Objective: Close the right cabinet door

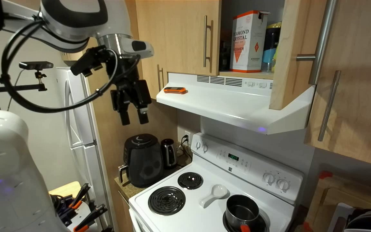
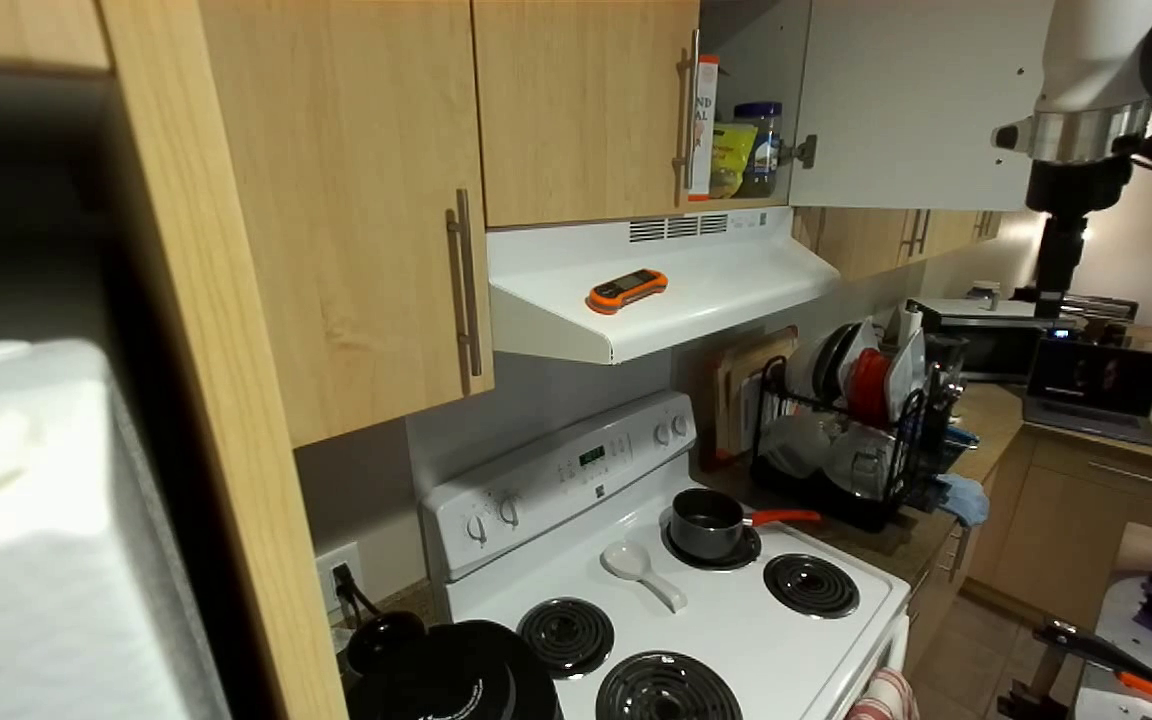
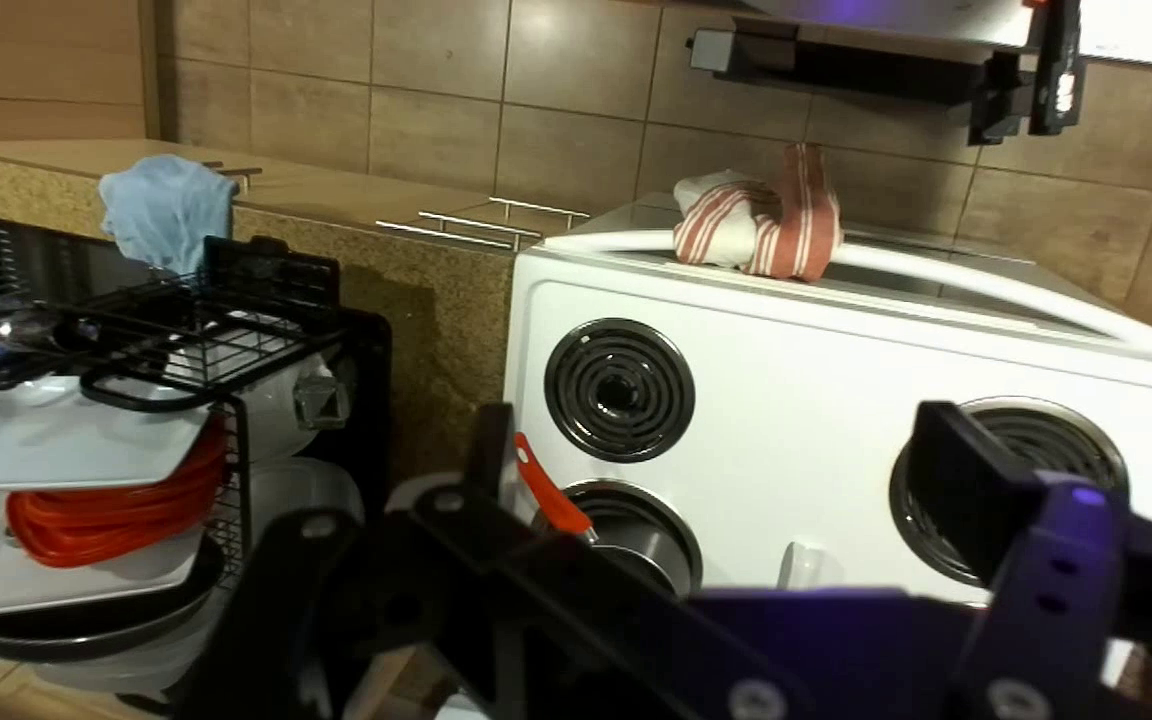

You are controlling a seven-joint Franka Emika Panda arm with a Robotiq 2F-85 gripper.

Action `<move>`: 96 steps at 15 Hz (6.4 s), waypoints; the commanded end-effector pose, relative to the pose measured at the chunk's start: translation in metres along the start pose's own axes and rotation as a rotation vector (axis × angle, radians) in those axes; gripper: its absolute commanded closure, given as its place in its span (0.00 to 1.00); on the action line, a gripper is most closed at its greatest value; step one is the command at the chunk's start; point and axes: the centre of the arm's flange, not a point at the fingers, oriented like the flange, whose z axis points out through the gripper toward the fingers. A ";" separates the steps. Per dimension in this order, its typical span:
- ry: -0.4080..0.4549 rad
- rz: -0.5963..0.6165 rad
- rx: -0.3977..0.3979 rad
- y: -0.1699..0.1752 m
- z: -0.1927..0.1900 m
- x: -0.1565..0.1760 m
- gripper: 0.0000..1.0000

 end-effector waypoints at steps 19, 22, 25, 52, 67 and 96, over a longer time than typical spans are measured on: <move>0.214 0.285 -0.161 0.142 -0.004 -0.045 0.00; 0.242 0.329 -0.185 0.163 -0.004 -0.050 0.00; 0.251 0.374 -0.198 0.184 -0.004 -0.056 0.00; 0.282 0.564 -0.303 0.273 -0.013 -0.058 0.72; 0.349 0.588 -0.491 0.273 -0.025 -0.047 0.98; 0.603 0.422 -0.440 0.269 -0.043 -0.009 0.97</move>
